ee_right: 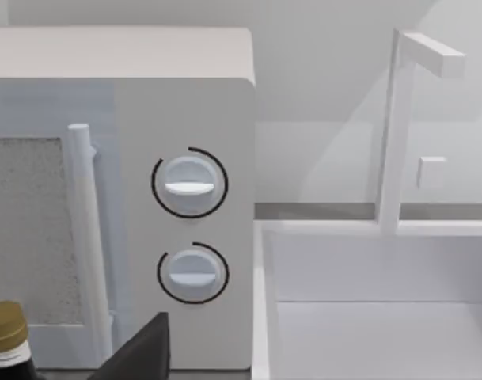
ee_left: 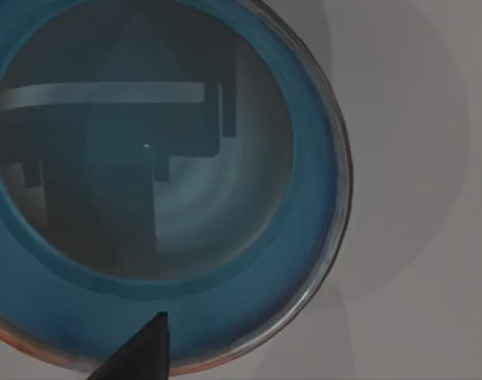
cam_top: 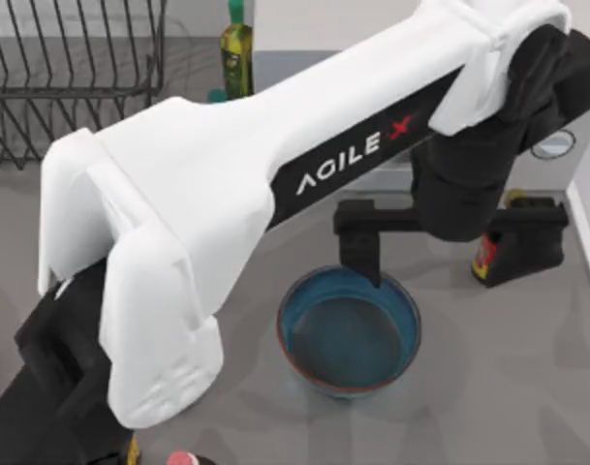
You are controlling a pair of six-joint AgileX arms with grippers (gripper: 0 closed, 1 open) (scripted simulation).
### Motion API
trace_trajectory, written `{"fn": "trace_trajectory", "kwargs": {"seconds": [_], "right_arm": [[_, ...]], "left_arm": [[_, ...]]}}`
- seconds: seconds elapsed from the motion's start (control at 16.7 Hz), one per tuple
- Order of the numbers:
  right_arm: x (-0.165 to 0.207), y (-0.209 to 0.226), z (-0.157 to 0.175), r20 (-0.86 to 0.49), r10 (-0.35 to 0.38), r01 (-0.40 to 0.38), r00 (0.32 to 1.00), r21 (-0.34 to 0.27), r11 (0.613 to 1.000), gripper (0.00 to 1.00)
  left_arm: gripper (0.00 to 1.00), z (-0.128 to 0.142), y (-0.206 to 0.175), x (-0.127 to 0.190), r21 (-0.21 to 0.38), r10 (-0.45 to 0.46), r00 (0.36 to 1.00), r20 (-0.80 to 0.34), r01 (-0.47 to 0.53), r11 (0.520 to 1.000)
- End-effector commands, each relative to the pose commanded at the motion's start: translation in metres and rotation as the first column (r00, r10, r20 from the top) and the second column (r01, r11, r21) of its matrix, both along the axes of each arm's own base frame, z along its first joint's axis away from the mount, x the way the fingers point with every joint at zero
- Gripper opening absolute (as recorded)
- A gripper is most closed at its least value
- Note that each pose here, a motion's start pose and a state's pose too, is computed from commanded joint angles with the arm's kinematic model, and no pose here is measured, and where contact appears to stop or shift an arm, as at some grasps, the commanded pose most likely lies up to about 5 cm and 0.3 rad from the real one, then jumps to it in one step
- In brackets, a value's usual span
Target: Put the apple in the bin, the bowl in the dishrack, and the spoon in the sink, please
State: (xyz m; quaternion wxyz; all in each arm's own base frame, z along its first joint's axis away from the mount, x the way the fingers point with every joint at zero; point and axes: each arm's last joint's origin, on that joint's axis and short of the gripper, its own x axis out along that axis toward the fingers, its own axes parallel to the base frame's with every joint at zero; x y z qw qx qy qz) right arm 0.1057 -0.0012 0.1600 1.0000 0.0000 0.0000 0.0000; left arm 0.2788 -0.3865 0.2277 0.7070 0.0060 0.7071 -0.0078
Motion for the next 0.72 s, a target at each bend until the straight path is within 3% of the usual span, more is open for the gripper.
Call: {"fn": "trace_trajectory", "kwargs": {"seconds": [0.18, 0.54, 0.72], "right_arm": [[0.000, 0.000, 0.000, 0.000, 0.000, 0.000, 1.000, 0.000, 1.000, 1.00], [0.000, 0.000, 0.000, 0.000, 0.000, 0.000, 1.000, 0.000, 1.000, 1.00], [0.000, 0.000, 0.000, 0.000, 0.000, 0.000, 1.000, 0.000, 1.000, 1.00]], "left_arm": [[1.00, -0.015, -0.002, 0.002, -0.001, -0.001, 1.000, 0.003, 0.001, 1.000], [1.00, -0.081, -0.002, 0.002, 0.002, -0.001, 1.000, 0.000, 0.001, 1.000], [1.00, -0.099, -0.001, -0.001, 0.002, -0.001, 1.000, 0.000, 0.001, 1.000]]}}
